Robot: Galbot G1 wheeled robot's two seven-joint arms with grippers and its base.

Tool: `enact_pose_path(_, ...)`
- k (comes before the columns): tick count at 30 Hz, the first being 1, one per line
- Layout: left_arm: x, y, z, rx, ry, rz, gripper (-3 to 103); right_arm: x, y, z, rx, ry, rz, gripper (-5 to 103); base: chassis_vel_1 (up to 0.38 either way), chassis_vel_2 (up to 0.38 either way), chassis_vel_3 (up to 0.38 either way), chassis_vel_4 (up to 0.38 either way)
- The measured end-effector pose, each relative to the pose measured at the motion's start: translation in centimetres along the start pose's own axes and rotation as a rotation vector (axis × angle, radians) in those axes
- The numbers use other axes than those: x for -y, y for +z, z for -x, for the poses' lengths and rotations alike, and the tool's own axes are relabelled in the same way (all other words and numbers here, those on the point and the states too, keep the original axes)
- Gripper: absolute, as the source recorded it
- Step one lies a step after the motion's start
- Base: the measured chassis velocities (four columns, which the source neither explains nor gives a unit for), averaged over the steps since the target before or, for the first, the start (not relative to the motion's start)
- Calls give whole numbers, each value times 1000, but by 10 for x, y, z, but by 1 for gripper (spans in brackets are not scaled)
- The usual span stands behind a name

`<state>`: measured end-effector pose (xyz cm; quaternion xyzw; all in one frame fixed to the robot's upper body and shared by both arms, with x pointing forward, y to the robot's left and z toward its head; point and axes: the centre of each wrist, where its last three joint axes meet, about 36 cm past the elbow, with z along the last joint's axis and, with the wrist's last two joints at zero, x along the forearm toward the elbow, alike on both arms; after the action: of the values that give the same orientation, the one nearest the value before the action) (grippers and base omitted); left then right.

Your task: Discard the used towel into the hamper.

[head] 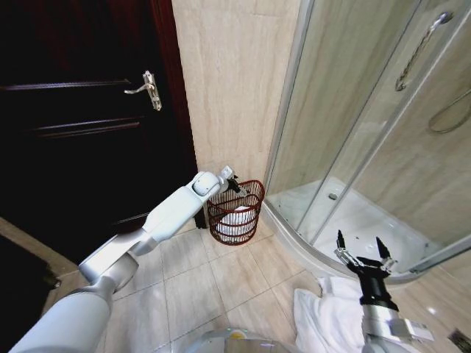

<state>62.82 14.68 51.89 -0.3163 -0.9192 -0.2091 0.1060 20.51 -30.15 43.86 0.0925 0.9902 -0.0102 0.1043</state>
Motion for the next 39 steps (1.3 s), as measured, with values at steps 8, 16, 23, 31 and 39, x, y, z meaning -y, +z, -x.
enact_pose_path(8, 50, 68, -58, 331, -288, -176, 100, -3, -4, 1, 8, -14, -1, 100, 0, 0, 0, 0)
enact_pose_path(16, 100, 102, -159, 366, -614, -203, 100, -4, -3, -1, 5, -88, 5, 100, 0, 0, 0, 0)
enact_pose_path(23, 137, 165, -219, 292, -756, -227, 100, -4, 5, -2, -24, -104, -15, 100, 0, 0, 0, 0)
enact_pose_path(31, 142, 206, -287, 299, -681, -305, 100, -4, 5, -7, -36, -87, -36, 100, 0, 0, 0, 0)
enact_pose_path(39, 126, 183, -333, 327, -654, -420, 100, -13, -4, -9, -40, -104, -21, 100, 0, 0, 0, 0)
